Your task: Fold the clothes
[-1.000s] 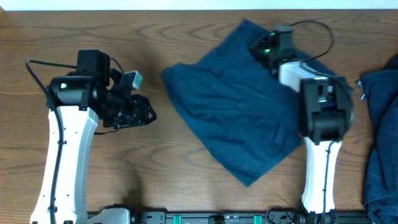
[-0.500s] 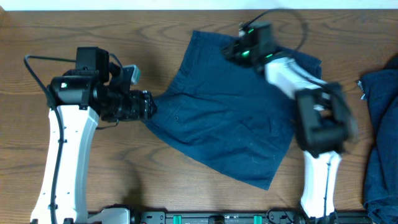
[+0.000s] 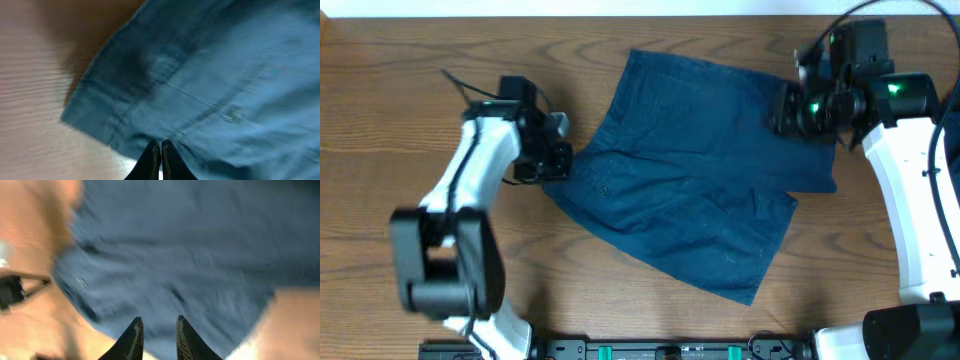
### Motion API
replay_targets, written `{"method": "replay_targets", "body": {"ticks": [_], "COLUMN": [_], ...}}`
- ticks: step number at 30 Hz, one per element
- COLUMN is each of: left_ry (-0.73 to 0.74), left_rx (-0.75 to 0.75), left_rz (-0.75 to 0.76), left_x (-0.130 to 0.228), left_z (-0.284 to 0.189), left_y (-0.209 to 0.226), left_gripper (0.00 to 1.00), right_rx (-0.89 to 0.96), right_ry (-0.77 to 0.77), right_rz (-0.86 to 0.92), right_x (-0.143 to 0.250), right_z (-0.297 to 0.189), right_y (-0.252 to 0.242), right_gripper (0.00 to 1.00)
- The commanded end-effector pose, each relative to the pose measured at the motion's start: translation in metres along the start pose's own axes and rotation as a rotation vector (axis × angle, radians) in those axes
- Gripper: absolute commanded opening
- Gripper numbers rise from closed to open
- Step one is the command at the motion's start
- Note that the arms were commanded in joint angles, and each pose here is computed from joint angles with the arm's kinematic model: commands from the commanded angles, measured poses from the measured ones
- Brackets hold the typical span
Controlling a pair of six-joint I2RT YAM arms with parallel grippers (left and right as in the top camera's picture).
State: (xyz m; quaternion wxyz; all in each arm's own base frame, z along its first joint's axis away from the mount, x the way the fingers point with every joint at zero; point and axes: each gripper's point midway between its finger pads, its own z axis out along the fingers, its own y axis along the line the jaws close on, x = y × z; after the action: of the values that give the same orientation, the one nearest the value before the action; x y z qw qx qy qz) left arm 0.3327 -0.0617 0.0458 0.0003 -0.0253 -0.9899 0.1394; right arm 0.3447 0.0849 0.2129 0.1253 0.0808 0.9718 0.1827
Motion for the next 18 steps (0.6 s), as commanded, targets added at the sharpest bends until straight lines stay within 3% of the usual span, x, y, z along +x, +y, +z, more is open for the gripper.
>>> {"method": "replay_targets", "body": {"ticks": [1,5,9,13,16,18], "left_ry": [0.083,0.157,0.181,0.198,0.214,0.221], "left_rx": [-0.092,-0.293,-0.431,-0.477,-0.461,-0.454], "left_rz": [-0.014,-0.157,-0.318,-0.443,-0.482,-0.489], "left_x": [0.009,0.021,0.034,0.047,0.052,0.054], "left_z": [0.024,0.039,0.033,0.021,0.019,0.019], "left_y": [0.019,0.061,0.095,0.117,0.122,0.122], "left_gripper": [0.06,0.06,0.06,0.06,0.06,0.06], "right_rx": [0.125,0.178,0.217,0.208,0.087,0.041], "right_ry": [0.093,0.196,0.276,0.273,0.242,0.199], "right_rz": [-0.023,-0.016,0.026,0.073,0.040,0.017], "right_x": [0.022,0.053,0.086,0.113,0.124,0.127], "right_z": [0.015,0.041,0.081,0.129,0.159,0.175], "right_y": [-0.023,-0.039,-0.064,-0.087,-0.080,-0.079], "right_gripper": [0.19,0.19,0.30,0.33,0.34,0.43]}}
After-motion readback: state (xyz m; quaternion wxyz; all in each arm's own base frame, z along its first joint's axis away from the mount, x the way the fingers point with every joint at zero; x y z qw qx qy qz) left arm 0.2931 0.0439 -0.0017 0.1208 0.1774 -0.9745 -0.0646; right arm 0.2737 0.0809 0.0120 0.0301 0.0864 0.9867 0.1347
